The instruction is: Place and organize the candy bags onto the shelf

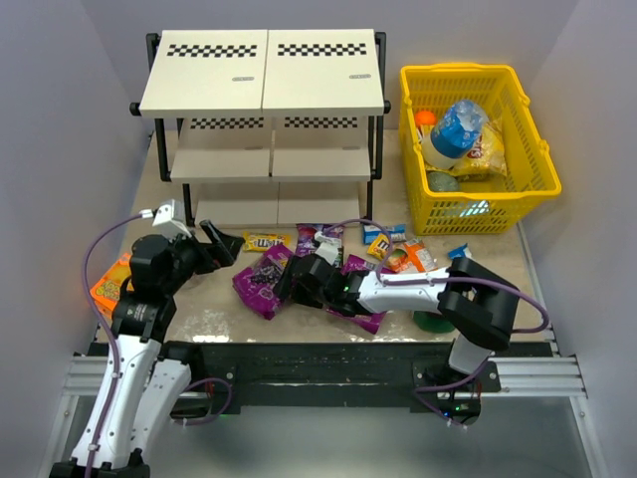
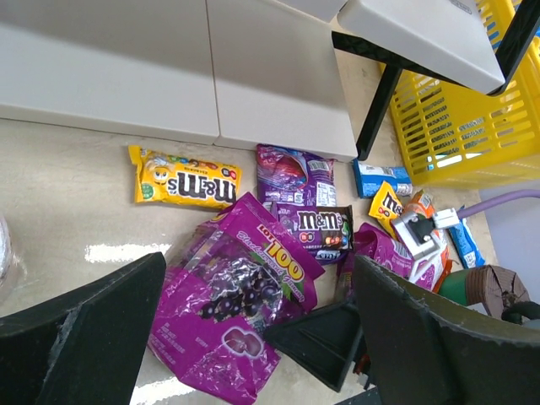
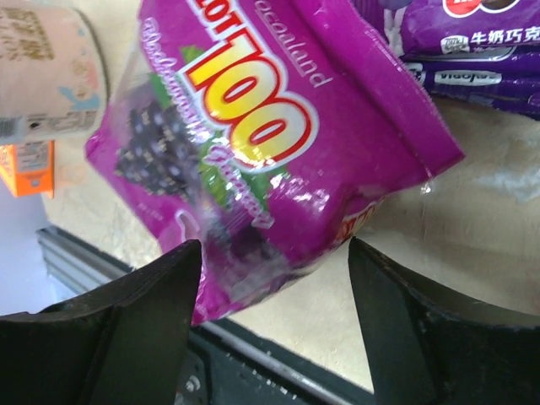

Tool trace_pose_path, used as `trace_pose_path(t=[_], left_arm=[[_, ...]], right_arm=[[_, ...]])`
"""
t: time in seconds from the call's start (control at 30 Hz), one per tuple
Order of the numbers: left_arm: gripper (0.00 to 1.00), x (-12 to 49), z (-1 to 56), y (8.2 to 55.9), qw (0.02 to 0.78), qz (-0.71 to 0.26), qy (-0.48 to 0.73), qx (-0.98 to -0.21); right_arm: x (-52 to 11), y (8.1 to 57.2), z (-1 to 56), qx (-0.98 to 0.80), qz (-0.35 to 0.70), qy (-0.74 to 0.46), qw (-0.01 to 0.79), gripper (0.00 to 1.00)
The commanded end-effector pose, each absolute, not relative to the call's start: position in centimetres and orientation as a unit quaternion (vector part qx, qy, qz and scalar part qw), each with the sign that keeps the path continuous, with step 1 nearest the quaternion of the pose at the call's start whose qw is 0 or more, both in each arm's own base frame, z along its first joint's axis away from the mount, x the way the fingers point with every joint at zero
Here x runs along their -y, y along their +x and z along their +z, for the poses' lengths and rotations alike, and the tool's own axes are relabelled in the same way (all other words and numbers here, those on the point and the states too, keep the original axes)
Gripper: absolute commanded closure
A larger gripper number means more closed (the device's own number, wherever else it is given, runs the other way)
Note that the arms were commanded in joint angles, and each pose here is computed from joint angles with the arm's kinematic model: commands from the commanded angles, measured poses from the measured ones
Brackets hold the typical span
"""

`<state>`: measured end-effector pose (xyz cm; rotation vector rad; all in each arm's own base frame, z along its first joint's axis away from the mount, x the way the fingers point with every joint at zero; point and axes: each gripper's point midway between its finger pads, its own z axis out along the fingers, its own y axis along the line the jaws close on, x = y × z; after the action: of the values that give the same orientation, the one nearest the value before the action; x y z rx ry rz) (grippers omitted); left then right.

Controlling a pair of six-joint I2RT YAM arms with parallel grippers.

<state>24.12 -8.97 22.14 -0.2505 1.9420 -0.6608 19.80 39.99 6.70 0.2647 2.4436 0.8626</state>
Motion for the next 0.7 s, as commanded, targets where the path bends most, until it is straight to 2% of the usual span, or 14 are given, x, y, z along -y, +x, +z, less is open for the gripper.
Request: trace_pose_path(t=[0.0, 0.1, 0.13, 0.2, 0.23, 0.37, 0.67], left_arm=[[0.02, 8.9, 24.2, 23.8, 0.534, -0.276, -0.092, -0.794], [0.02, 8.9, 24.2, 23.6, 0.533, -0.276, -0.094, -0.794], [0.02, 8.8, 24.2, 23.6, 0.534, -0.274, -0.094, -0.794], [0.02, 8.7, 24.0, 23.6, 0.533, -0.271, -0.096, -0.796], [0.02, 8.7, 24.1, 23.5, 0.533, -0.271, -0.096, -0.796], [0.02, 8.4, 24.0, 23.4, 0.534, -0.264, -0.097, -0.797], [0.01, 7.2, 23.8, 23.5, 0.540, -0.229, -0.106, -0.803]], right_arm=[[-41.5, 21.7, 8.6, -0.881, 0.346, 0.132, 0.295, 0.30], [-41.2, 21.6, 7.8, -0.884, 0.337, 0.137, 0.292, 0.42], [-41.1, 21.5, 7.6, -0.885, 0.337, 0.137, 0.291, 0.53], [-40.9, 21.4, 7.2, -0.886, 0.335, 0.139, 0.289, 0.67], [-40.7, 21.3, 7.2, -0.887, 0.333, 0.139, 0.289, 0.79], [-40.0, 21.6, 8.3, -0.885, 0.325, 0.128, 0.307, 0.99], [-38.7, 21.7, 15.0, -0.874, 0.324, 0.056, 0.358, 1.00]])
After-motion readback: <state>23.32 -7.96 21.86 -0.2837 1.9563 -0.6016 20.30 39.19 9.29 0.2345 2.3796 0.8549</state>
